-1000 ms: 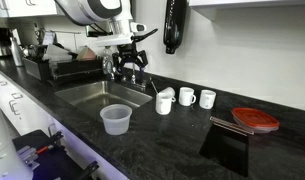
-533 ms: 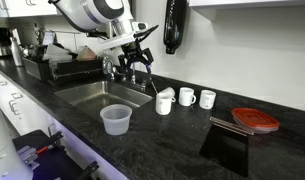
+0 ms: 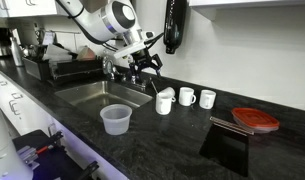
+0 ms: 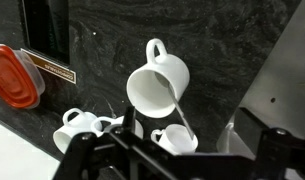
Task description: Move the spoon from the white cup and put it on the dish rack then put the same cup in the sink
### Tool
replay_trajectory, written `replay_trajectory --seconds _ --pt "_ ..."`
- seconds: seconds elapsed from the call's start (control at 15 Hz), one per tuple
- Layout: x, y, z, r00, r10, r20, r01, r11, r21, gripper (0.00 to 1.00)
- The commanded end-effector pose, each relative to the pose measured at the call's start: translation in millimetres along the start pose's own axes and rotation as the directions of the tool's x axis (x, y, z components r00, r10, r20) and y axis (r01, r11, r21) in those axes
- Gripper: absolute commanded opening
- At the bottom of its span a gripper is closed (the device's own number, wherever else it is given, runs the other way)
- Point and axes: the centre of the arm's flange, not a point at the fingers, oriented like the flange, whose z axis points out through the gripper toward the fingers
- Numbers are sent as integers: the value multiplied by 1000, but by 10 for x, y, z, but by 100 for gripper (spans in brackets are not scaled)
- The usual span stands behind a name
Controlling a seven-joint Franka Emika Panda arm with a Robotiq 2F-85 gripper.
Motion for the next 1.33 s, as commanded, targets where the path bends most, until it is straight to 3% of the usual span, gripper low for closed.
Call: replay_trajectory --seconds 0.0,0.6,0.67,0.73,0.87,1.27 --pt "226 61 182 1000 27 3 -27 1000 -6 100" --pt "409 -2 455 999 19 40 -20 1000 6 100" --pt "422 -9 470 999 21 41 -21 1000 8 95" --pt "440 -16 491 999 31 36 -31 999 12 72" --pt "463 -33 514 999 39 35 -39 999 19 68" --pt "466 -31 550 998 36 44 -37 999 15 27"
